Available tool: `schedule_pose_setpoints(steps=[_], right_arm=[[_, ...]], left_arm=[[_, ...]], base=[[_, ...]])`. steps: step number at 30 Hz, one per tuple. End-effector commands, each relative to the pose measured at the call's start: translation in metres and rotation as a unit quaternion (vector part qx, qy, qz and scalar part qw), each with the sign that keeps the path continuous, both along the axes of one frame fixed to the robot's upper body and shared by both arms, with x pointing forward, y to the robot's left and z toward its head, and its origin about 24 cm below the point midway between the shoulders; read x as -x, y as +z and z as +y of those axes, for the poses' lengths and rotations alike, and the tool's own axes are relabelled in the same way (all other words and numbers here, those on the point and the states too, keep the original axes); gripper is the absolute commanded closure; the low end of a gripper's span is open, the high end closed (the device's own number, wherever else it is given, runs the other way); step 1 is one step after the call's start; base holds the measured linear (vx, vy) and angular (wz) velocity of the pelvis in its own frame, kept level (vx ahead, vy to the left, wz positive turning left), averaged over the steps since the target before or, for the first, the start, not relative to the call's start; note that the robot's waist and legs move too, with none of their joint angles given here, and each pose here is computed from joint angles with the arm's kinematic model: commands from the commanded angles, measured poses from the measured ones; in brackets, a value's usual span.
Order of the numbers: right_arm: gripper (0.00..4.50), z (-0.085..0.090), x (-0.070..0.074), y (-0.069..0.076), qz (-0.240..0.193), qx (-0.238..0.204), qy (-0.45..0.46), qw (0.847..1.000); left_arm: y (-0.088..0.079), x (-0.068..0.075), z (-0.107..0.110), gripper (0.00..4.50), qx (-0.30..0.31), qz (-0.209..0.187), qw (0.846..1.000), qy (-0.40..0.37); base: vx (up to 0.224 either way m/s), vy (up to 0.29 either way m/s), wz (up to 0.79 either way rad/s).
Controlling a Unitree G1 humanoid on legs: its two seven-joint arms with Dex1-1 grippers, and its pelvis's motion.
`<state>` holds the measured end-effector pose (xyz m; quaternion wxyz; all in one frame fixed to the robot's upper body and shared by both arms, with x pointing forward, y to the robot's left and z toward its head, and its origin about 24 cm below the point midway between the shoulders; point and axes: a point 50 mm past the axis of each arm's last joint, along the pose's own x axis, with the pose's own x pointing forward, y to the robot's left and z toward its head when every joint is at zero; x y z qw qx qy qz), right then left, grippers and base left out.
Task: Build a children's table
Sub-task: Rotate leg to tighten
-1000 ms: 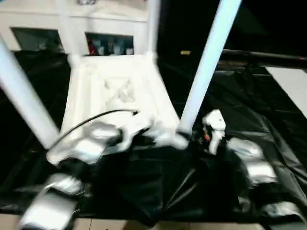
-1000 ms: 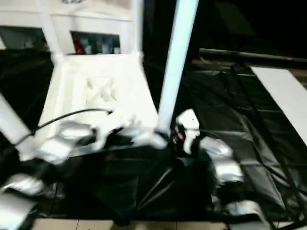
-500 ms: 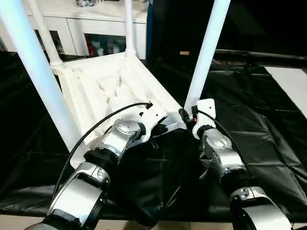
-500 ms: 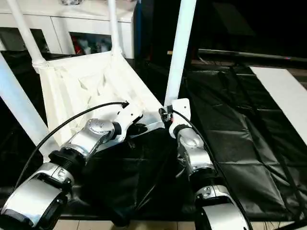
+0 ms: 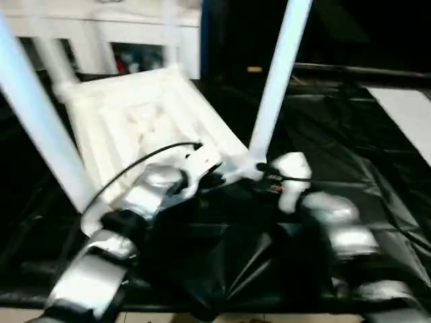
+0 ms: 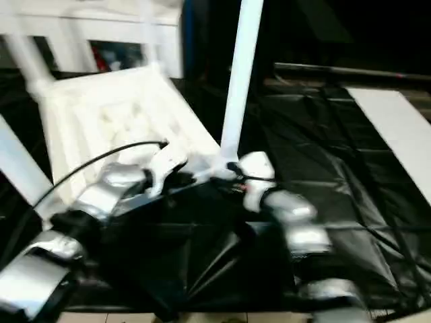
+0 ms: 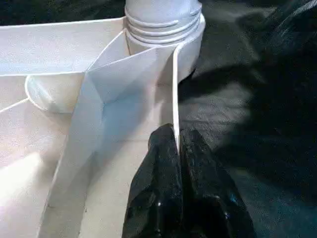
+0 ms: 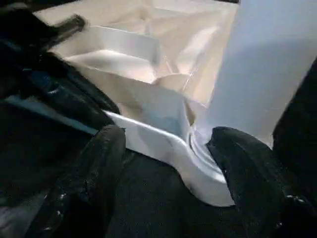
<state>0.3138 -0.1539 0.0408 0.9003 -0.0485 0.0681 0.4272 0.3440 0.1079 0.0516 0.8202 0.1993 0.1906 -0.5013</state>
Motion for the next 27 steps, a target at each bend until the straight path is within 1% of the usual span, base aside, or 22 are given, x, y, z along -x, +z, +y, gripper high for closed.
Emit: schedule_pose_setpoints(steps=[1, 2, 5, 6, 10, 13, 17, 19, 22, 27], right_arm=[[1.35, -0.008, 0.003, 0.006, 0.003, 0.002, 0.03, 1.0], [1.35, -0.008, 0.003, 0.006, 0.003, 0.002, 0.03, 1.0], [1.35, -0.019, 0.004, 0.008, 0.007, 0.03, 0.043, 0.999], [1.35, -0.022, 0.005, 0.009, 0.008, 0.042, 0.053, 0.998], [1.35, -0.023, 0.007, 0.008, 0.006, 0.059, 0.064, 0.996], [1.35, -0.022, 0.008, 0.007, 0.009, 0.058, 0.067, 0.996], [1.35, -0.012, 0.011, 0.004, 0.017, 0.048, 0.092, 0.994], [1.35, -0.008, 0.013, 0.001, 0.021, 0.053, 0.105, 0.993], [1.35, -0.003, 0.012, -0.003, 0.024, 0.056, 0.104, 0.993], [1.35, -0.001, 0.009, -0.003, 0.026, 0.05, 0.101, 0.993]], left_arm=[[-0.015, 0.016, 0.001, 4.5, 0.002, 0.043, 0.998, -0.056], [-0.015, 0.016, 0.001, 4.5, 0.002, 0.043, 0.998, -0.056], [-0.011, 0.024, 0.007, 4.5, 0.006, 0.045, 0.994, -0.099], [-0.01, 0.027, 0.01, 4.5, 0.007, 0.052, 0.992, -0.111], [-0.008, 0.032, 0.014, 4.5, 0.005, 0.056, 0.99, -0.133], [-0.008, 0.034, 0.015, 4.5, 0.007, 0.059, 0.989, -0.135], [-0.007, 0.036, 0.014, 4.5, 0.01, 0.06, 0.988, -0.141], [-0.006, 0.036, 0.014, 4.5, 0.01, 0.061, 0.988, -0.144], [-0.005, 0.037, 0.013, 4.5, 0.011, 0.063, 0.987, -0.148], [-0.005, 0.038, 0.013, 4.5, 0.011, 0.062, 0.987, -0.147]], base=[[0.0, 0.0, 0.0], [0.0, 0.0, 0.0], [0.0, 0.0, 0.0], [0.0, 0.0, 0.0], [0.0, 0.0, 0.0], [0.0, 0.0, 0.0], [0.0, 0.0, 0.0], [0.0, 0.0, 0.0], [0.0, 0.0, 0.0], [0.0, 0.0, 0.0]])
